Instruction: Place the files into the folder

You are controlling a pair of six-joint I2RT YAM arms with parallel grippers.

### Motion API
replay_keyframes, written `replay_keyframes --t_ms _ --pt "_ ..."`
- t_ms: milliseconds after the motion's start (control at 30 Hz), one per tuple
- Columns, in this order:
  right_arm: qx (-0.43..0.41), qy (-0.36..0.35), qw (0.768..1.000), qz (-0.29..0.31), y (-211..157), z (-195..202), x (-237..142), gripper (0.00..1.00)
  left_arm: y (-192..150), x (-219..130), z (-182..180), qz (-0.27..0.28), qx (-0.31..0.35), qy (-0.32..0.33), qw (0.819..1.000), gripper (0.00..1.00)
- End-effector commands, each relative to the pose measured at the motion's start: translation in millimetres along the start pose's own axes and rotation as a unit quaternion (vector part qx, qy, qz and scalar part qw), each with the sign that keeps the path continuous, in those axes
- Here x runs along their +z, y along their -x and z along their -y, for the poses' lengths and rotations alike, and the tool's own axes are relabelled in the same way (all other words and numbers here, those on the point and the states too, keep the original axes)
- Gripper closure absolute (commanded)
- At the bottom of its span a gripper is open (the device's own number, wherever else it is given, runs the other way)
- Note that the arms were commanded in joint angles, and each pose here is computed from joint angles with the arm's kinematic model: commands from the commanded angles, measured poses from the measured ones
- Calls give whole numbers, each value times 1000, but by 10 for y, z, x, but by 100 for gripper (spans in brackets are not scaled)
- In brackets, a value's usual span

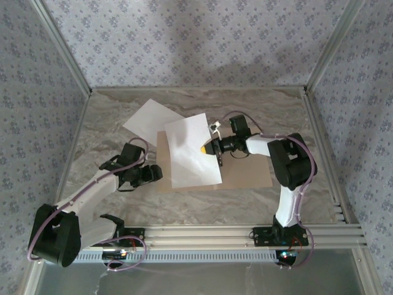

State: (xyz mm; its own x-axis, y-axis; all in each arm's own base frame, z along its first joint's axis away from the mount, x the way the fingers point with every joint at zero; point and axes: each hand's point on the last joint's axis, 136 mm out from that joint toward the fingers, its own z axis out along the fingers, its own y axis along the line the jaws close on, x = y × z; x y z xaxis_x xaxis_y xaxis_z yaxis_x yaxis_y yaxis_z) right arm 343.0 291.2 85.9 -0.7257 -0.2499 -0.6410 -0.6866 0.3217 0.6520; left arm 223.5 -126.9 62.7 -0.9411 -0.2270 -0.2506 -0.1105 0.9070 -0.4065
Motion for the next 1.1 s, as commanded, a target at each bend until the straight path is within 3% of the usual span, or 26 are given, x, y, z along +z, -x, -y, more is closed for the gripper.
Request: replay_keyframes --t_ms 0,1067 --pt "-4 16 1000 4 87 -54 58 100 -1 -19 -43 -1 -3 10 1000 30" --pt "27 30 999 17 154 -21 268 100 -8 -29 -45 1 -2 9 1000 30"
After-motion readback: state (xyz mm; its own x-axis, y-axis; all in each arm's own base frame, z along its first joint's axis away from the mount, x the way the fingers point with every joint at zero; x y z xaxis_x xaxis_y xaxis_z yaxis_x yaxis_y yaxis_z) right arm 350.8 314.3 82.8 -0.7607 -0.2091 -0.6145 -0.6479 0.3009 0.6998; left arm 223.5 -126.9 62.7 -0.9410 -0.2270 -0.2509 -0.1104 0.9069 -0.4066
